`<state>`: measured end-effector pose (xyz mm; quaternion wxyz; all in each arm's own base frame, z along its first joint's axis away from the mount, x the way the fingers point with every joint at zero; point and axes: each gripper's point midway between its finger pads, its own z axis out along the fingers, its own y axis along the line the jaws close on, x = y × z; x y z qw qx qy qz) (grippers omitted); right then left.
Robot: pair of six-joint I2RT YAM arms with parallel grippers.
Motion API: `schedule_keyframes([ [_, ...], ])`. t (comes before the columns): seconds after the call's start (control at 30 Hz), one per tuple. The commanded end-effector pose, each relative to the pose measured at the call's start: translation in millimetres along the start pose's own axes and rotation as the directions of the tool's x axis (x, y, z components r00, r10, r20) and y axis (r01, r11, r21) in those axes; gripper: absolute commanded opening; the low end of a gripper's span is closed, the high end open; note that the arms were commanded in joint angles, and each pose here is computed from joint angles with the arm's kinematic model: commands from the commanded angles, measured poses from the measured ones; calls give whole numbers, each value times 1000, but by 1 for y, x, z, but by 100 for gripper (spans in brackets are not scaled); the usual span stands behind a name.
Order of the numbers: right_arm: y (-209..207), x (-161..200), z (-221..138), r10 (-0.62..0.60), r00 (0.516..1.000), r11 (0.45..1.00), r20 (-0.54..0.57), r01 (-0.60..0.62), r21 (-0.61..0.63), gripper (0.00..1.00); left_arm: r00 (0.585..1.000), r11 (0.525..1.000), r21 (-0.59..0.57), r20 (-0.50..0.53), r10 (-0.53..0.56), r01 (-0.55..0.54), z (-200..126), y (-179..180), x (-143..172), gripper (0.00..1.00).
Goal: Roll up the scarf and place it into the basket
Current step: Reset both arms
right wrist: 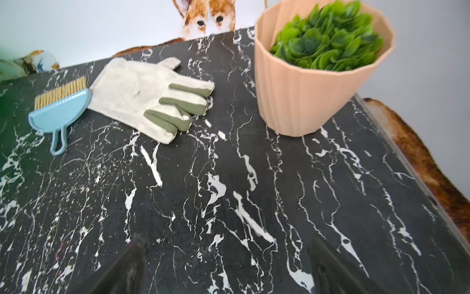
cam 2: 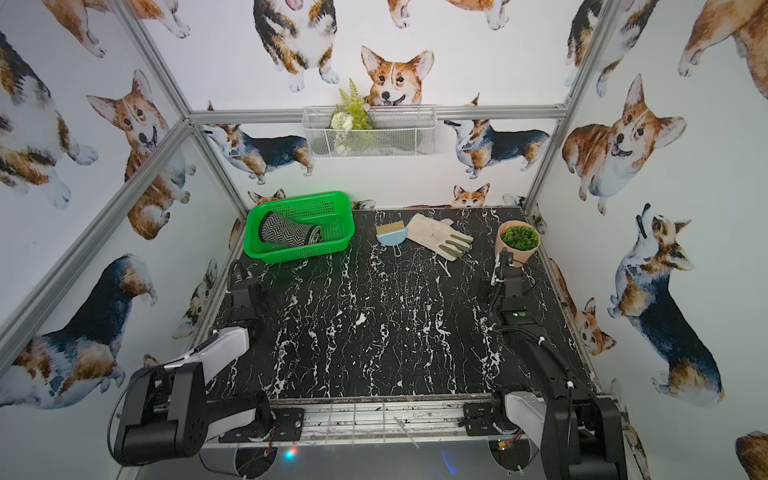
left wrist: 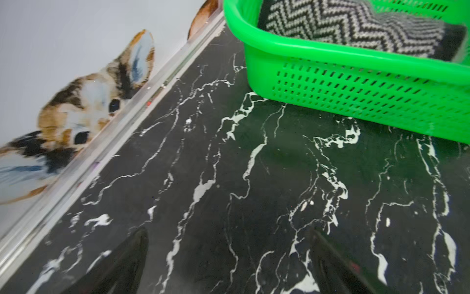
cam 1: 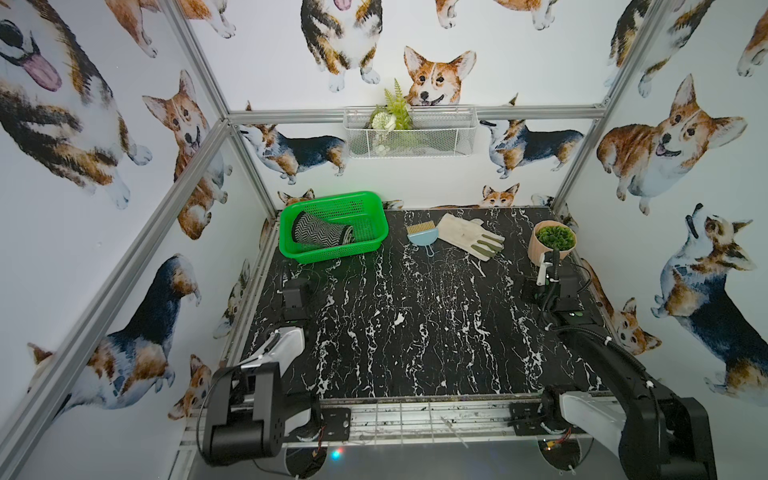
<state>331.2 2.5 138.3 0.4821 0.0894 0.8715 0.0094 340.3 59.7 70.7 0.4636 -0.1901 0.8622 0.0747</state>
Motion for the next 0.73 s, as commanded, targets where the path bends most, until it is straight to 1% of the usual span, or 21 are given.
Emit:
schedule_keyframes([
  [0.0, -7, -16, -3, -30, 993, 999, 114, 26, 32, 100, 977, 993, 103, 210, 39, -62, -3, -33, -44, 100],
  [0.03, -5, -13, -3, -51, 991, 999, 126, 50, 15, 100, 964, 984, 128, 249, 88, -123, -7, -44, -46, 100],
  [0.07, -5, -9, -2, -55, 988, 998, 144, 54, 11, 100, 940, 971, 143, 312, 141, -193, -14, -55, -48, 100],
  [0.1, -7, -6, 0, -50, 985, 999, 166, 48, 16, 100, 921, 967, 138, 359, 155, -216, -18, -60, -43, 100],
  [0.13, -9, -2, 2, -54, 983, 998, 177, 51, 22, 100, 909, 963, 135, 383, 167, -234, -19, -65, -35, 100],
  [0.17, -10, 3, 6, -61, 981, 998, 184, 58, 22, 100, 890, 963, 100, 415, 188, -250, -19, -65, -24, 100],
  [0.2, -10, 11, 12, -71, 982, 997, 176, 69, 18, 100, 856, 958, 88, 477, 199, -272, -24, -71, -28, 100],
  [0.23, -10, 10, 16, -70, 980, 998, 188, 68, 16, 100, 867, 952, 82, 443, 230, -294, -21, -77, -27, 100],
  [0.27, -7, 10, 18, -79, 983, 997, 168, 79, 4, 100, 881, 940, 105, 394, 261, -326, -15, -84, -22, 100],
  [0.3, -3, 8, 20, -91, 983, 995, 159, 95, -15, 100, 881, 944, 98, 400, 253, -316, -12, -82, -26, 100],
  [0.33, -3, 10, 26, -98, 980, 995, 172, 102, -13, 100, 876, 952, 55, 410, 253, -300, -12, -77, -29, 100],
  [0.37, -4, 7, 28, -99, 978, 995, 185, 102, -5, 100, 877, 954, 52, 412, 249, -296, -12, -77, -29, 100],
  [0.4, -4, 6, 31, -97, 981, 995, 169, 100, -9, 100, 883, 955, 58, 401, 245, -291, -12, -77, -28, 100],
  [0.5, 2, 3, 41, -100, 981, 993, 164, 108, -40, 100, 878, 953, 51, 407, 254, -299, -12, -77, -28, 100],
  [0.57, 3, 2, 46, -105, 983, 993, 148, 112, -39, 100, 889, 952, 57, 378, 258, -300, -6, -78, -28, 100],
  [0.63, 2, 1, 50, -115, 983, 992, 141, 121, -39, 100, 913, 956, 65, 322, 251, -286, 4, -76, -29, 100],
  [0.67, 2, 3, 51, -120, 981, 991, 154, 127, -38, 100, 921, 959, 79, 309, 237, -273, 7, -75, -30, 100],
  [0.7, -1, 6, 52, -116, 977, 992, 176, 124, -31, 100, 921, 960, 80, 313, 231, -268, 7, -73, -31, 100],
])
